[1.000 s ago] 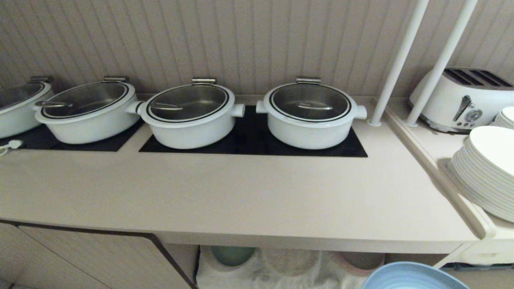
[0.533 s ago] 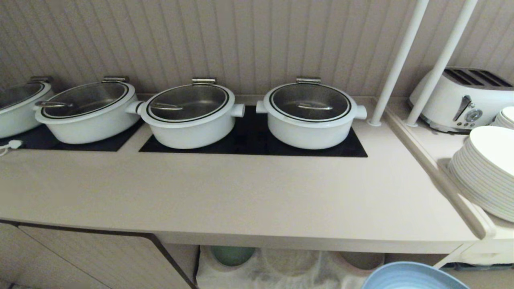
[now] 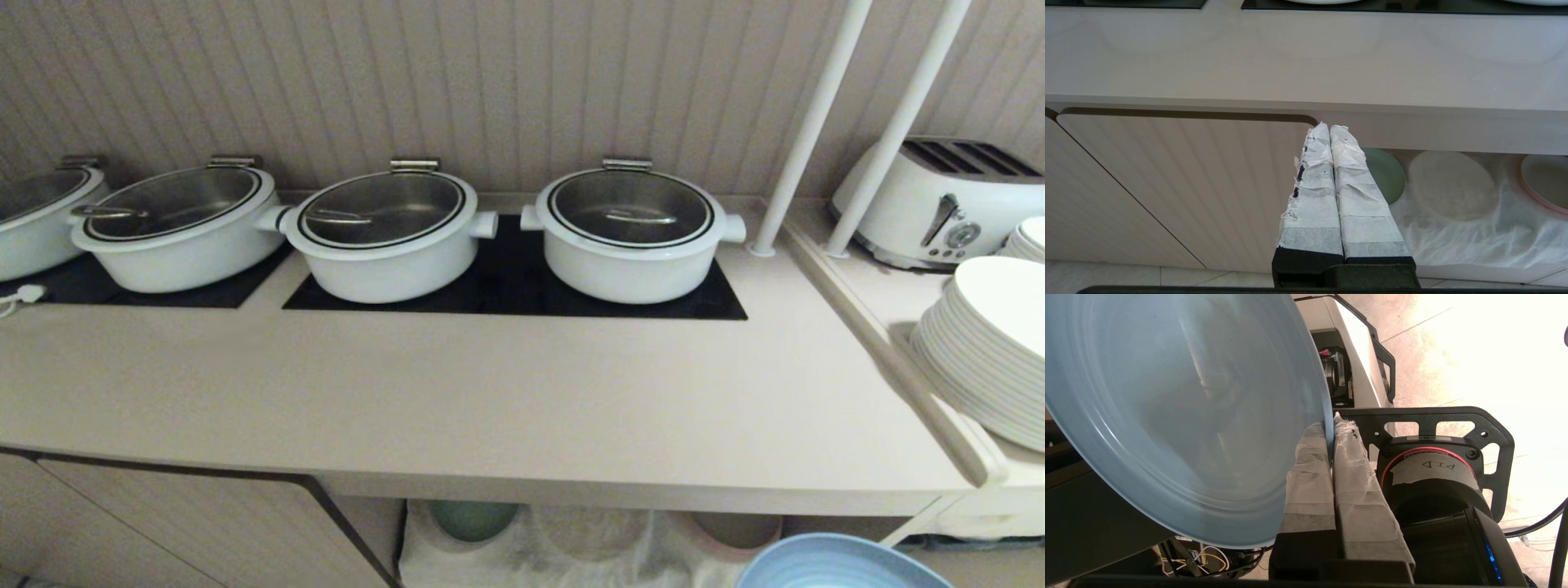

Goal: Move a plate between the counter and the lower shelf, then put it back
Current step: Put the plate in the cupboard

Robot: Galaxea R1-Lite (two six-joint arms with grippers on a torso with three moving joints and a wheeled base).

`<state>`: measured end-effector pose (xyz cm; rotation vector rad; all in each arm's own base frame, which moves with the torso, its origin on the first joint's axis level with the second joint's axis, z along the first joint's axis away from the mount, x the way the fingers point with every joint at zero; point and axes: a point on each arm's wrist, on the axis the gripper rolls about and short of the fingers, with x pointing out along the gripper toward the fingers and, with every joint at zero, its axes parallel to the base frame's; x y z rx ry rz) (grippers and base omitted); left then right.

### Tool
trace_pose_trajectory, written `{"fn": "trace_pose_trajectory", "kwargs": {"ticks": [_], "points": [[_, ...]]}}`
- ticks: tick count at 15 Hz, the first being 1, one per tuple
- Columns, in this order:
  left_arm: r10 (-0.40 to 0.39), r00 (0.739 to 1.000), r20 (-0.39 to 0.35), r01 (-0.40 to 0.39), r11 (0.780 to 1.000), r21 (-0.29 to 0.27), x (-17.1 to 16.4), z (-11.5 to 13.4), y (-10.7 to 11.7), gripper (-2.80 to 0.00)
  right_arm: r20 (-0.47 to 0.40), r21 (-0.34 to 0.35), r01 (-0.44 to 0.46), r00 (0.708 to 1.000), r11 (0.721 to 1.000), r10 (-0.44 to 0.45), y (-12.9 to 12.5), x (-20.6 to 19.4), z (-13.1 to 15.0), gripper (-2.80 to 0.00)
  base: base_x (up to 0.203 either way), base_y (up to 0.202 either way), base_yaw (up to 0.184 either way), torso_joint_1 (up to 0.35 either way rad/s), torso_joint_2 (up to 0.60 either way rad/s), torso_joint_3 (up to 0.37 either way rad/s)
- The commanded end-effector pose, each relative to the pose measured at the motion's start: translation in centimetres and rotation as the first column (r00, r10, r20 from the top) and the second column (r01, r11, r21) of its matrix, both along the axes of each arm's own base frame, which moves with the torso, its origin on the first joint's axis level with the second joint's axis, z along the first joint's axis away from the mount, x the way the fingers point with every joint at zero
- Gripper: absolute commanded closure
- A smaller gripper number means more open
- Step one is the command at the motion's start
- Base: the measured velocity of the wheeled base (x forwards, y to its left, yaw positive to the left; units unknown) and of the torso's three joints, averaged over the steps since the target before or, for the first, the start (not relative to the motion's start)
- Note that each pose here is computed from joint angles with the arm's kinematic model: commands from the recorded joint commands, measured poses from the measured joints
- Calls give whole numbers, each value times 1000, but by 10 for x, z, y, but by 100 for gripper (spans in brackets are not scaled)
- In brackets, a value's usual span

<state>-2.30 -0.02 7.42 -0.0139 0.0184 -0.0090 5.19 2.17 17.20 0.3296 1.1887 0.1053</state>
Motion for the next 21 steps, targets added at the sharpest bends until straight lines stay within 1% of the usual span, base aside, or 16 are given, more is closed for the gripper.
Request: {"fn": "trace_pose_trajectory", "kwargs": {"ticks": [1,8,21], "points": [[0,1000,0,0,1000,0,0,0,0,0,-7,0,2,1000,1000,-2,0,0,0,0,0,0,0,0,0,0],[0,1000,0,0,1000,0,0,0,0,0,-4,1,-6,1000,1000,6,0,0,0,0,0,0,0,-10,13,12],[0,1000,0,0,1000,0,0,0,0,0,-6,0,-6,1000,1000,6,0,-1,0,0,0,0,0,-142,308,158]]}}
